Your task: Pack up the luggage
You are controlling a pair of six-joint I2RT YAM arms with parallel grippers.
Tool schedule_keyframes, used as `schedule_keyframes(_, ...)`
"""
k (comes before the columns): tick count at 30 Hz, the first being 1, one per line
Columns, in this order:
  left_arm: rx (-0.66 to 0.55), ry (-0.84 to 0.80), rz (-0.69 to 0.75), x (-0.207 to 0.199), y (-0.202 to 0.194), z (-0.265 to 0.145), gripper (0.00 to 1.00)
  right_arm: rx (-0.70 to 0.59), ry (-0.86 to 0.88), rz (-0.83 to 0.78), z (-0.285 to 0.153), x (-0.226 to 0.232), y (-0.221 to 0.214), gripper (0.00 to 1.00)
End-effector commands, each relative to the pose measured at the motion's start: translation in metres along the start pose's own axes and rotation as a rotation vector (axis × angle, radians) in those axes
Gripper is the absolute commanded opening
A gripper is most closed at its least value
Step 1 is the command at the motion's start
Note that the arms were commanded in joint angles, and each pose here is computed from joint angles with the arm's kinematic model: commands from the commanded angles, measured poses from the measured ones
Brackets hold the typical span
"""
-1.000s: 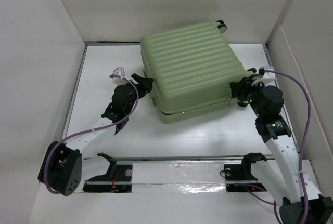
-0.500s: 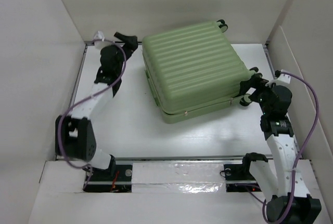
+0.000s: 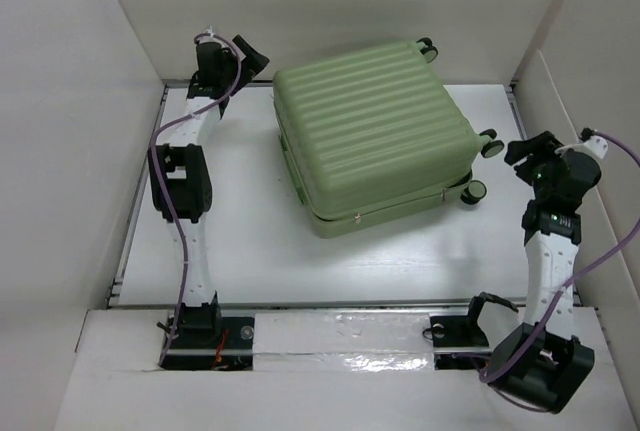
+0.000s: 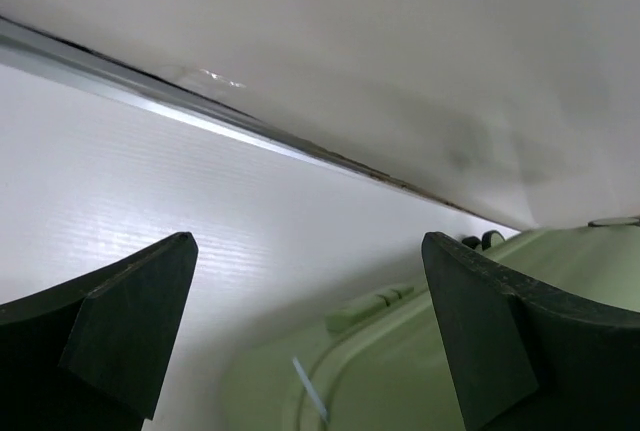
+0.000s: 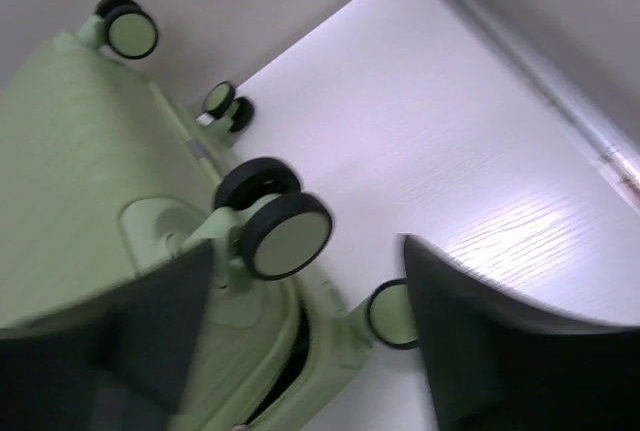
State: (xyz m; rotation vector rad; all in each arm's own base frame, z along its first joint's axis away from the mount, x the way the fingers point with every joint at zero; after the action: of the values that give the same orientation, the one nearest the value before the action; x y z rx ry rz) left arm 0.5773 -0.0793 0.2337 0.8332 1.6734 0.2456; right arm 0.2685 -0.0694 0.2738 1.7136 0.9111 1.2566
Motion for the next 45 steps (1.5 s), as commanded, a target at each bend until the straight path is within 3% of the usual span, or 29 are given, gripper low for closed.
schedule_keyframes(1, -0.012, -0.111, 0.03, -0.035, 0.024, 0.003, 0.95, -0.11, -0.053, 0.028, 0.0, -0.011, 0.021, 0.6)
schedule_keyframes(4, 0.013, -0.113, 0.0, -0.029, 0.021, 0.023, 0.93, -0.064, -0.154, 0.056, 0.016, -0.044, 0.006, 0.21)
schedule_keyframes(6, 0.016, -0.121, -0.005, -0.025, 0.02, 0.031, 0.92, -0.041, -0.188, 0.076, 0.025, -0.058, 0.0, 0.18)
schedule_keyframes(9, 0.011, -0.137, -0.012, -0.019, 0.017, 0.045, 0.9, 0.048, -0.141, 0.09, 0.048, -0.068, -0.018, 0.23)
schedule_keyframes(10, 0.031, -0.153, -0.018, -0.02, 0.009, 0.049, 0.9, 0.077, -0.072, 0.088, 0.055, -0.06, -0.018, 0.35)
schedule_keyframes(13, 0.052, -0.194, -0.021, -0.019, -0.003, 0.058, 0.9, 0.174, 0.036, 0.073, 0.08, -0.044, -0.035, 0.58)
schedule_keyframes(15, 0.062, -0.236, -0.023, -0.024, -0.011, 0.062, 0.9, 0.202, 0.11, 0.048, 0.093, -0.025, -0.038, 0.62)
schedule_keyframes(23, 0.069, -0.471, 0.051, -0.034, -0.046, 0.039, 0.9, 0.384, 0.349, -0.014, 0.127, 0.032, -0.079, 0.6)
schedule_keyframes(25, 0.059, -0.517, 0.022, -0.043, -0.045, 0.021, 0.9, 0.398, 0.394, -0.054, 0.134, 0.048, -0.079, 0.6)
schedule_keyframes(27, 0.048, -0.525, -0.006, -0.025, -0.057, 0.006, 0.89, 0.443, 0.421, -0.089, 0.139, 0.065, -0.091, 0.6)
schedule_keyframes(28, -0.005, -0.536, -0.045, -0.035, -0.044, -0.012, 0.88, 0.432, 0.427, -0.109, 0.143, 0.074, -0.087, 0.6)
schedule_keyframes(29, -0.011, -0.504, -0.086, -0.013, -0.063, -0.023, 0.88, 0.447, 0.45, -0.124, 0.142, 0.086, -0.092, 0.6)
schedule_keyframes(31, -0.07, -0.507, -0.14, -0.016, -0.061, -0.05, 0.87, 0.445, 0.477, -0.152, 0.15, 0.1, -0.092, 0.59)
schedule_keyframes(32, -0.06, -0.458, -0.162, 0.003, -0.077, -0.059, 0.87, 0.47, 0.491, -0.161, 0.15, 0.106, -0.097, 0.59)
schedule_keyframes(40, -0.231, -0.392, -0.215, 0.013, -0.087, -0.152, 0.86, 0.569, 0.702, -0.278, 0.169, 0.183, -0.114, 0.58)
schedule_keyframes(42, -0.213, -0.301, -0.223, 0.023, -0.092, -0.158, 0.86, 0.564, 0.713, -0.276, 0.174, 0.191, -0.113, 0.59)
schedule_keyframes(45, -0.198, -0.306, -0.191, 0.002, -0.086, -0.162, 0.86, 0.527, 0.756, -0.234, 0.166, 0.205, -0.101, 0.63)
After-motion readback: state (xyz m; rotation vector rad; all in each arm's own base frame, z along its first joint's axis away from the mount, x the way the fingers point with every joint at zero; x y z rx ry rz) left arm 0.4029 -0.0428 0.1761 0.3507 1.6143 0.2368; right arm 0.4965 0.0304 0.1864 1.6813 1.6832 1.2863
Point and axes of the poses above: each gripper's point midway between its finger pads, its own z axis out along the fingers, its own x axis along the line the jaws close on, y = z × x, the point moved 7 cm from there along -z, back along the fingers, and after that the axes turned 7 degrees about -z, right-handed, at the moved point
